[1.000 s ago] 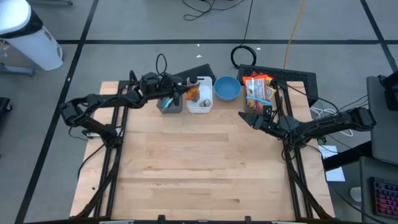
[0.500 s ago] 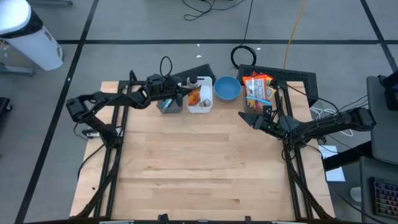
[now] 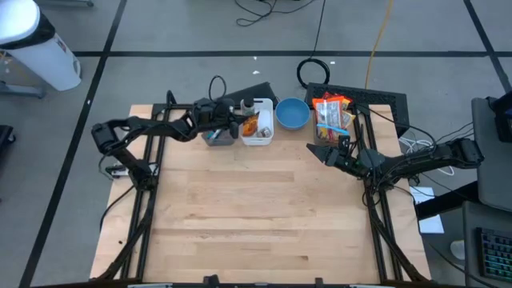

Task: Pick & Place Food Item
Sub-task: Put the brown seasoning bag into the white bin, then return to Home Position

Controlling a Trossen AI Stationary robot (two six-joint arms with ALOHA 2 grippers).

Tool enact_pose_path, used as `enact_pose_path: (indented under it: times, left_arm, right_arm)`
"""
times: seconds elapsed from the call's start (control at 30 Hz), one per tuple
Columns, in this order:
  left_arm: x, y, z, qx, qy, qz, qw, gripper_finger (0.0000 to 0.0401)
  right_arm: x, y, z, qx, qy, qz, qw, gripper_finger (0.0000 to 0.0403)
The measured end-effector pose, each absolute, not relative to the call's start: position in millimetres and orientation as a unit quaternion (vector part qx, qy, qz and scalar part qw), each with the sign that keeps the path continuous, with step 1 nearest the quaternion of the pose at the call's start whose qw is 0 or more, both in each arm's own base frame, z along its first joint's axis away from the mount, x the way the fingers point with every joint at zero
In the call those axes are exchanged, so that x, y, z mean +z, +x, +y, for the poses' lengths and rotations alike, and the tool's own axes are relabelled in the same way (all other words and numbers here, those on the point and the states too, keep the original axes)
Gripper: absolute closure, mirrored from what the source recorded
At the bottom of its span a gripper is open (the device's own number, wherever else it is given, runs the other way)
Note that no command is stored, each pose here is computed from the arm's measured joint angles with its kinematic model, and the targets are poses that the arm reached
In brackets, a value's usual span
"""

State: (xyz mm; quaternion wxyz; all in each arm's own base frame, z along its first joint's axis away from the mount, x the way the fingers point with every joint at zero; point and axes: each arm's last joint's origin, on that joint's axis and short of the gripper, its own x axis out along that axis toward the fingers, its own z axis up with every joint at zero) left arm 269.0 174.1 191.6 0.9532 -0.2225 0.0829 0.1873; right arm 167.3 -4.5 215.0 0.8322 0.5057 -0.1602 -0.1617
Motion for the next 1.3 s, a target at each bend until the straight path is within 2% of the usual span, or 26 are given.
enact_pose_path:
  times: [1.0,1.13,1.3]
  left_arm:
    - [179,275,167,0.233,-0.223,0.117,0.939,0.0378]
    - [179,275,167,0.233,-0.225,0.116,0.939,0.0350]
    - [179,275,167,0.235,-0.240,0.112,0.935,0.0280]
  right_arm:
    - [213,167,-5,-0.171,0.504,-0.153,0.833,0.0195]
    - [213,167,-5,-0.171,0.504,-0.153,0.833,0.0195]
    - [213,168,-5,-0.170,0.504,-0.152,0.833,0.0195]
